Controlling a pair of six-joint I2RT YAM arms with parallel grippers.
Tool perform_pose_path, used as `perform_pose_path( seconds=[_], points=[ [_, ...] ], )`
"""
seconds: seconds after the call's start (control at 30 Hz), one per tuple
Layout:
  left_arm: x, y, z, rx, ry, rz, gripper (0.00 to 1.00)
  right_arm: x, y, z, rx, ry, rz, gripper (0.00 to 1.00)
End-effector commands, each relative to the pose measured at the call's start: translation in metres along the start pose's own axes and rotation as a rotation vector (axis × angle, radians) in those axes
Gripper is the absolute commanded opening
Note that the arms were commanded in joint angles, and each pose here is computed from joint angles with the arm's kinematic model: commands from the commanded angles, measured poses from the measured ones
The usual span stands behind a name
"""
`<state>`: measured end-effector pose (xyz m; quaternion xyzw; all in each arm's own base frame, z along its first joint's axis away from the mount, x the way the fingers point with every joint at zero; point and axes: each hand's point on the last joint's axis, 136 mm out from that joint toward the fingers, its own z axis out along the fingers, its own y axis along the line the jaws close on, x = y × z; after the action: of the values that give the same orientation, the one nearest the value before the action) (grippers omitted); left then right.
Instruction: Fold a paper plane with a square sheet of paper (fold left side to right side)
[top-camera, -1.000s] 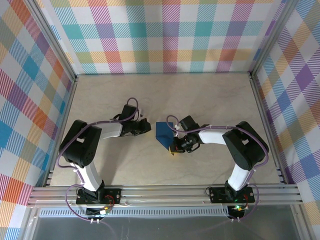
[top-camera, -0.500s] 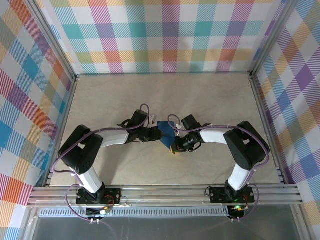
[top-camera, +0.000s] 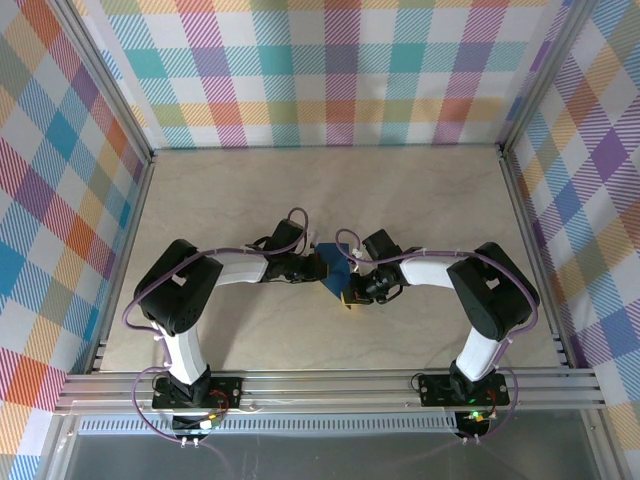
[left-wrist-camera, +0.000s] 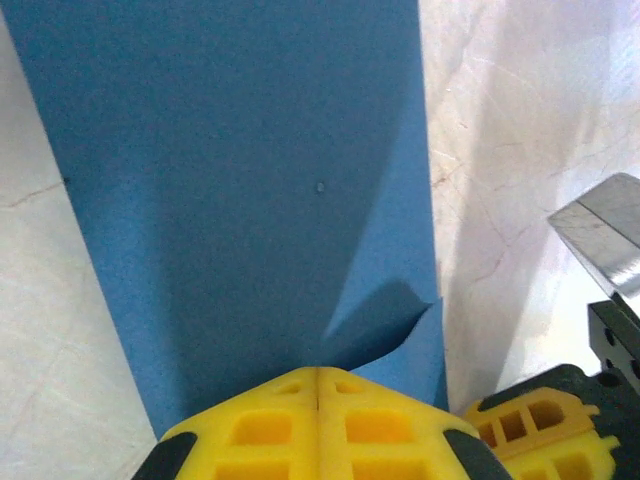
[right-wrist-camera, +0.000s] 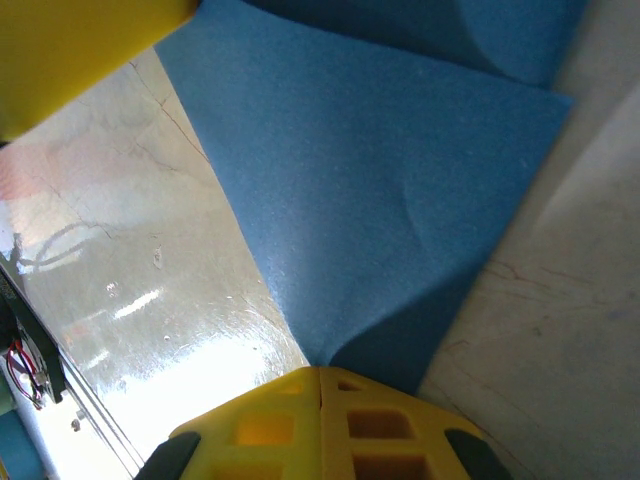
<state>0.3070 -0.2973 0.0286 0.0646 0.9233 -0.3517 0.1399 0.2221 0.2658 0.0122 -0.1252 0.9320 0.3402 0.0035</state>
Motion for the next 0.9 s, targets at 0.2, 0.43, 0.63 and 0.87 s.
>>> perform_pose_path(
  seconds=[0.2,0.43,0.63,0.87],
  points=[
    [0.019,0.02,0.008,-0.093,0.067,-0.032,0.05,0.006,-0.021,-0.005,0.104,0.037,0.053,0.0],
    [0.024,0.026,0.008,-0.12,0.074,-0.043,0.01,-0.011,0.019,-0.018,-0.044,-0.024,0.029,0.0],
    [0.025,0.029,0.009,-0.128,0.076,-0.042,0.0,-0.021,0.033,-0.014,-0.109,-0.043,0.02,0.0],
    [0.026,0.029,0.01,-0.127,0.078,-0.042,0.0,-0.034,0.036,-0.002,-0.11,-0.037,0.011,0.0]
  ],
)
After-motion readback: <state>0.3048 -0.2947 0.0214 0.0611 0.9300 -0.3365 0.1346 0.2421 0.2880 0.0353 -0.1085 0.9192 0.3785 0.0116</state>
